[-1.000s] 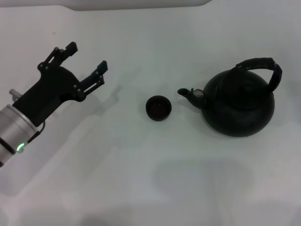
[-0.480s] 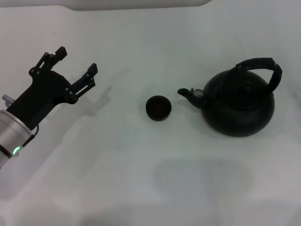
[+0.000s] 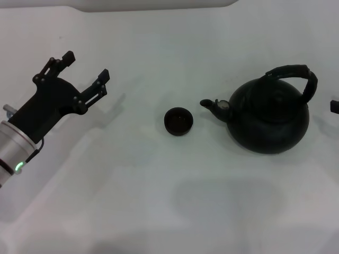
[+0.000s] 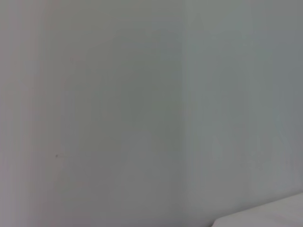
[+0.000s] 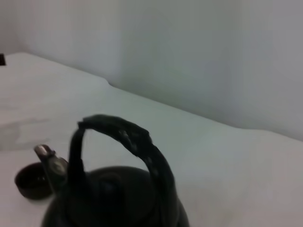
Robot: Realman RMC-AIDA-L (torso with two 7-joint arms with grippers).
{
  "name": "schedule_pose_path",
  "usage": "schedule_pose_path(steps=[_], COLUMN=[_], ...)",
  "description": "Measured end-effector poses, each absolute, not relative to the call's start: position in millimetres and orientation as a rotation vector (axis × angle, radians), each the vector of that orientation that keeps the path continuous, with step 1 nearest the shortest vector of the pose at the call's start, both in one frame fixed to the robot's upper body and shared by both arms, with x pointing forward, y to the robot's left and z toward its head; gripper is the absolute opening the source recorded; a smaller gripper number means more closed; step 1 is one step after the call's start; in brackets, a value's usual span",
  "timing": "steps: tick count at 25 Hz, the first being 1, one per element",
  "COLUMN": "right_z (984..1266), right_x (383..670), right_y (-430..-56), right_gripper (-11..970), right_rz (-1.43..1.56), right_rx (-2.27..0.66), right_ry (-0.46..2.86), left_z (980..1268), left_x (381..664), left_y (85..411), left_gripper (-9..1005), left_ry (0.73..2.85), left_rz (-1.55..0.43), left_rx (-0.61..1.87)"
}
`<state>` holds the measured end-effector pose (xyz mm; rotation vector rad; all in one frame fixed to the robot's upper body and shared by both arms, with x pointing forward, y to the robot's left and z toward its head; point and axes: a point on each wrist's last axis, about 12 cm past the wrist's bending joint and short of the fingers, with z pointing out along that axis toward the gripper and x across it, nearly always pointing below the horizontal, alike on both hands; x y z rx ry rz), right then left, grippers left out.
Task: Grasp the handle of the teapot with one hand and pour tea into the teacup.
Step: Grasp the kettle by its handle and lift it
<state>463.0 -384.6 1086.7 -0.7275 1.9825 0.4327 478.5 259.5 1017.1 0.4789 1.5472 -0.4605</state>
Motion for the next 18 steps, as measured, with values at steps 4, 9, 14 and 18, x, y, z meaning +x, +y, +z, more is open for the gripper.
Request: schedule_pose_path(steps=[4,9,14,18], right_z=[1095,1102,1103,1102], right_x=[463,465,468,471], right_y=[-380,-371,-360,-353], right_gripper=[785,786,786,785], right_rz=[0.476,0.510,0.547,0.568], right_rx=[-0.742,-0.751,-0.756,-0.782], right_ry=[1.957,1.935,1.902,1.893], left_z=[1017,1017,1018,1018], left_x=[479,479,479,479], left_y=[259,259,259,259], left_gripper=[877,877,877,877], left_ry=[1.545,1.546,1.544,1.544], left_rz=[-0.461,-0.461,-0.460,-0.460], left_rx=[0.480,0.473,0.468,0.467])
